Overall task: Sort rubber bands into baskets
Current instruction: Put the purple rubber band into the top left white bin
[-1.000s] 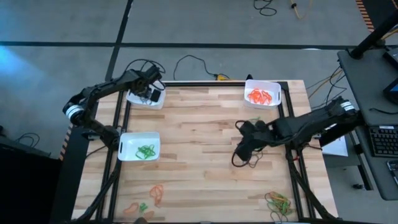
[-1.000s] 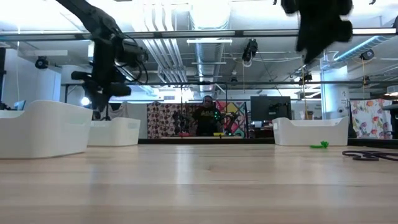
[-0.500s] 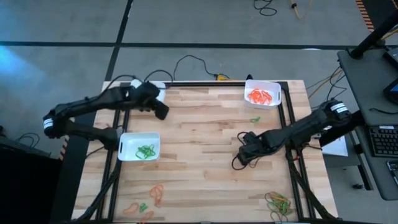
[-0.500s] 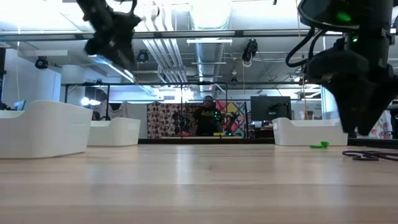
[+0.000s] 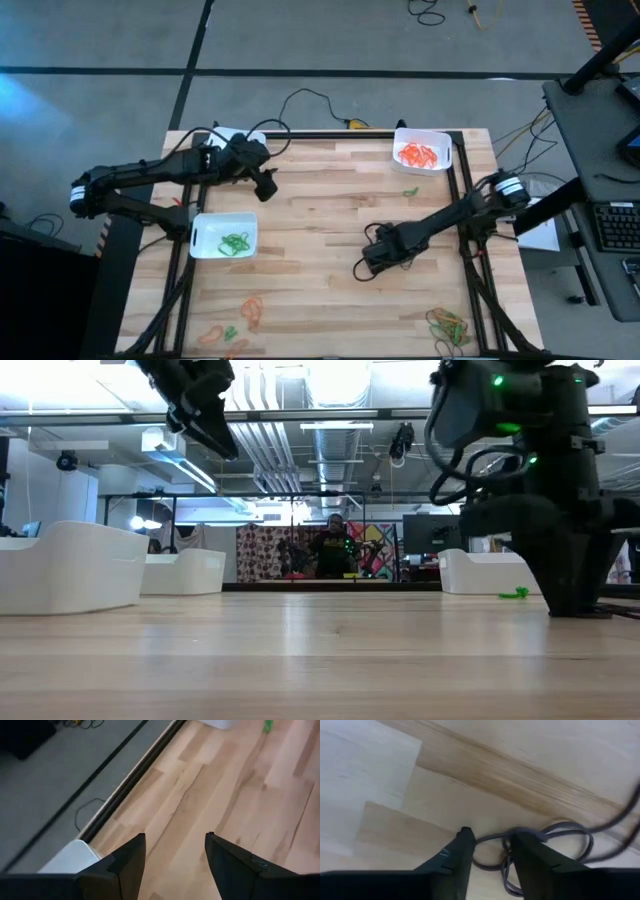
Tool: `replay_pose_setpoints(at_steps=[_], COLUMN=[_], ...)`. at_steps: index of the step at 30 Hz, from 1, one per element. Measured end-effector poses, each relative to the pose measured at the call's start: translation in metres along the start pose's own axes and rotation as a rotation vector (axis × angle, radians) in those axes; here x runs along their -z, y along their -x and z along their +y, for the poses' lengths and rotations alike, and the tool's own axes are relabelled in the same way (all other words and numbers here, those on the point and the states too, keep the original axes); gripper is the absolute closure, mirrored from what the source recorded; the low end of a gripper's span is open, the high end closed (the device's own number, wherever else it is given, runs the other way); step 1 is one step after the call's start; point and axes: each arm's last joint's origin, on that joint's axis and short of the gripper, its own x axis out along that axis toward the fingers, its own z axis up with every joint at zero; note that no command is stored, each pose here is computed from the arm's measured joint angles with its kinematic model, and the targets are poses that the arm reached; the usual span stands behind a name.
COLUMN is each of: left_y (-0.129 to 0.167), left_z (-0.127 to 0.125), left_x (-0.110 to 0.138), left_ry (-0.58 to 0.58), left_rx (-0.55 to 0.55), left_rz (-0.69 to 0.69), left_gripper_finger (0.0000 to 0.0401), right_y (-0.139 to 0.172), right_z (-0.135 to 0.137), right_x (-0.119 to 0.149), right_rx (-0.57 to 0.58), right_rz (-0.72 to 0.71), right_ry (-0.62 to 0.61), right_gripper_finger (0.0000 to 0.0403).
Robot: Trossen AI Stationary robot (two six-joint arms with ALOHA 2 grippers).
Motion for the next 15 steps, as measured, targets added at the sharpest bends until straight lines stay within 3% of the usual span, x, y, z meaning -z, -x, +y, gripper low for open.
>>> replay_pose_setpoints(at_steps=[6,11,15], left_y=[0.005,0.016,0.02], left_z=[0.001,-0.002,-0.001], left_x=[-0.001,0.007,0.033], left_ry=[-0.111,-0.167,-0.186], left_rx=[0.032,0.311,0.449], left_rz=[-0.031,-0.13,-0.175], left_gripper_finger=[0.0212,0.0212,0.0212], right_y=[0.013,0.043,0.074], right_z=[0.02,0.039,0.055], right_x=[-0.005,-0.024,-0.048], right_rx=[0.094,0.029,-0.084], right_rz=[0.031,-0.019,-0.124], right_ry=[-0.019,-0.037,-0.035], right_gripper_finger=[0.0369,0.039,0.039])
